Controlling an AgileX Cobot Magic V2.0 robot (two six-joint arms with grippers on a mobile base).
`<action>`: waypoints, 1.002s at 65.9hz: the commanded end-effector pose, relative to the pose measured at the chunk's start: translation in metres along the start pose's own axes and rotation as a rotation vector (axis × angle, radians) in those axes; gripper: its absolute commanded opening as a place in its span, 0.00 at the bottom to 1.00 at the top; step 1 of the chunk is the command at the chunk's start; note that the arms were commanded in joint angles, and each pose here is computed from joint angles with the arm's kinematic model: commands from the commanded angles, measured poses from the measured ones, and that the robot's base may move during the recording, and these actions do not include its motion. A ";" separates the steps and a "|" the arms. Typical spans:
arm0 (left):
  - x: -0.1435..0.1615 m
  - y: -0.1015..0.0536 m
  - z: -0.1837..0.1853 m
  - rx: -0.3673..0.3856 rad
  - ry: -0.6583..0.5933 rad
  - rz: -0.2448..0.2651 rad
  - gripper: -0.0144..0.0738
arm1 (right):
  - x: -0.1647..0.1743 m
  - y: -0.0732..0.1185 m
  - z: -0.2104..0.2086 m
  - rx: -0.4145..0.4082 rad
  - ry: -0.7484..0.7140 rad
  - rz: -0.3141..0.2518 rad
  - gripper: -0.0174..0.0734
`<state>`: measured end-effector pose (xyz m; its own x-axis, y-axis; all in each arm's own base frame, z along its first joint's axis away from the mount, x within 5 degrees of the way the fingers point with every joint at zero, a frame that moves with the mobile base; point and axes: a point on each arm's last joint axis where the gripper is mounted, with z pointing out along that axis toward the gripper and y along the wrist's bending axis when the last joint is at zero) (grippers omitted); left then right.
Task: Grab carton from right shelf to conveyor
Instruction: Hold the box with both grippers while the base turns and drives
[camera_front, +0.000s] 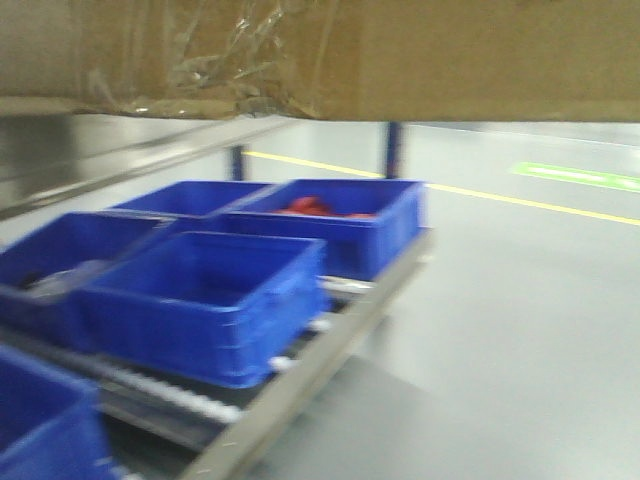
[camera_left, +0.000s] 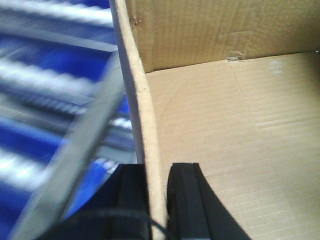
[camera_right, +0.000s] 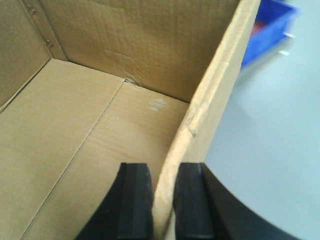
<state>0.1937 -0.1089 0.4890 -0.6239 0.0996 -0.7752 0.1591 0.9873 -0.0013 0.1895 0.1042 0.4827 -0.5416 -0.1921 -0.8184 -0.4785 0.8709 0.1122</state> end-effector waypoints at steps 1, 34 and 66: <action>-0.003 -0.008 -0.005 0.090 -0.048 -0.007 0.15 | -0.006 0.006 -0.005 -0.047 -0.077 -0.011 0.12; -0.003 -0.008 -0.005 0.090 -0.048 -0.007 0.15 | -0.006 0.006 -0.005 -0.047 -0.077 -0.011 0.12; -0.003 -0.008 -0.005 0.090 -0.048 -0.007 0.15 | -0.006 0.006 -0.005 -0.047 -0.077 -0.011 0.12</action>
<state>0.1937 -0.1089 0.4890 -0.6239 0.0996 -0.7752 0.1591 0.9873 -0.0013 0.1895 0.1042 0.4827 -0.5416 -0.1921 -0.8184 -0.4785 0.8709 0.1122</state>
